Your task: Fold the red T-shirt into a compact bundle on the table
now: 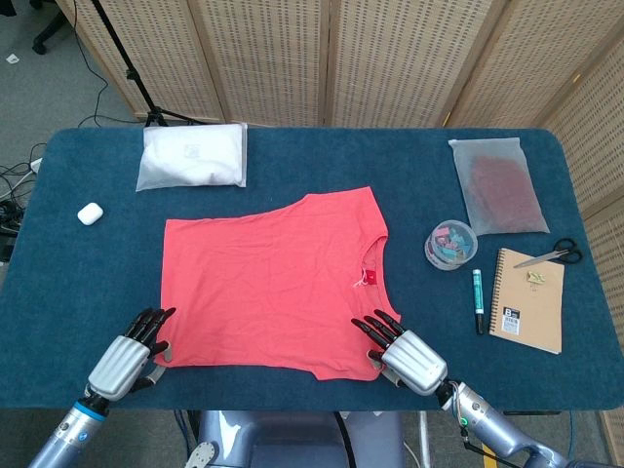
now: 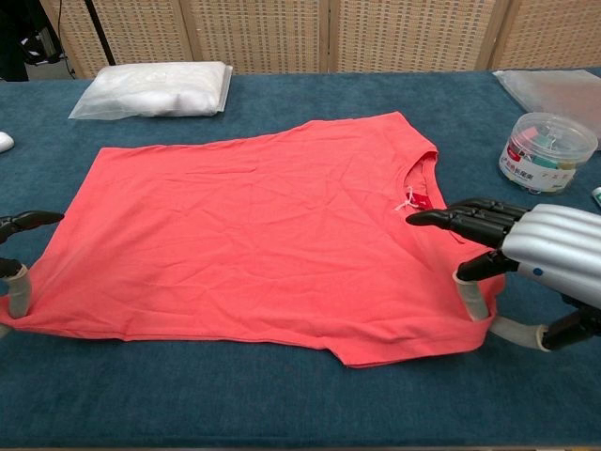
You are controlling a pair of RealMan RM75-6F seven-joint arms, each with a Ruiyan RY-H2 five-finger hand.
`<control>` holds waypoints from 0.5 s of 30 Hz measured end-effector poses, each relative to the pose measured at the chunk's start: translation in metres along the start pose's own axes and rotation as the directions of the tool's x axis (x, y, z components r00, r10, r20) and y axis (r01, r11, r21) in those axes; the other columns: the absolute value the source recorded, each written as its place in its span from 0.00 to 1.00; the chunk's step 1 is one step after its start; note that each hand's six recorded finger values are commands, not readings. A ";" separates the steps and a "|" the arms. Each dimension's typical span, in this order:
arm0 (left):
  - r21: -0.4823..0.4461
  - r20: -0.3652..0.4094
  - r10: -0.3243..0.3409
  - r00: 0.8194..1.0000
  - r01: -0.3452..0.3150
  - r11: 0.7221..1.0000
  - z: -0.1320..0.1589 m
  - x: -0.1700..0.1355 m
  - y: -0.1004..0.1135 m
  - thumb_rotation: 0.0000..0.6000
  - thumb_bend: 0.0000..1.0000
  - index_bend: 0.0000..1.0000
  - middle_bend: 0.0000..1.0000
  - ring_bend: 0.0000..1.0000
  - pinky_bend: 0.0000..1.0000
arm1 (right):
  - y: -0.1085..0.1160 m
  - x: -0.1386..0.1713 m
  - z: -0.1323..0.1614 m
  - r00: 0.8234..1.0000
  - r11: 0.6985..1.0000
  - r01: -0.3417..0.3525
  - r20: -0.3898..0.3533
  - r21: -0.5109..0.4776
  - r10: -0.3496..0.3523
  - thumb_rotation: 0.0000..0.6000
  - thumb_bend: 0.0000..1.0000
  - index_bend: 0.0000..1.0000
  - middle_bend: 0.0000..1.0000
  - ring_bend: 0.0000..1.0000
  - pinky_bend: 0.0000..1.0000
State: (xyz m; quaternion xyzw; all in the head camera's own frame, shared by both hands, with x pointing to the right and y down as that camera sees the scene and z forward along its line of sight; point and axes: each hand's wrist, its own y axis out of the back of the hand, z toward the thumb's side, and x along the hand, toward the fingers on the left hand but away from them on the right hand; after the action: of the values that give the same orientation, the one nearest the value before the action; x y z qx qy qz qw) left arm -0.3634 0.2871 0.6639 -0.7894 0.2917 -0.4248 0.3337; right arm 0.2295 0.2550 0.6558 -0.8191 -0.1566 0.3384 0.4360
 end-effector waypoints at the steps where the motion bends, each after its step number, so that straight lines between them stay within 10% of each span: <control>1: -0.002 0.010 0.000 1.000 0.000 1.000 0.002 -0.002 0.001 1.00 0.62 0.73 0.00 0.00 0.00 | 0.002 0.000 0.001 1.000 1.000 -0.002 -0.013 0.006 0.002 1.00 0.54 0.64 0.01 0.00 0.00; 15: -0.051 0.127 -0.036 0.991 0.043 0.998 0.033 -0.032 0.009 1.00 0.62 0.73 0.00 0.00 0.00 | 0.008 0.022 0.031 0.984 0.995 -0.065 -0.161 0.076 0.077 1.00 0.57 0.64 0.01 0.00 0.00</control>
State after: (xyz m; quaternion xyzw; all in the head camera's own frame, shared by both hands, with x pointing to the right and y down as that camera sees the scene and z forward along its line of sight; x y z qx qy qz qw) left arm -0.3514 0.3145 0.6286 -0.8289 0.2654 -0.3727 0.3218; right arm 0.2236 0.2817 0.6279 -0.8333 -0.0790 0.2906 0.4637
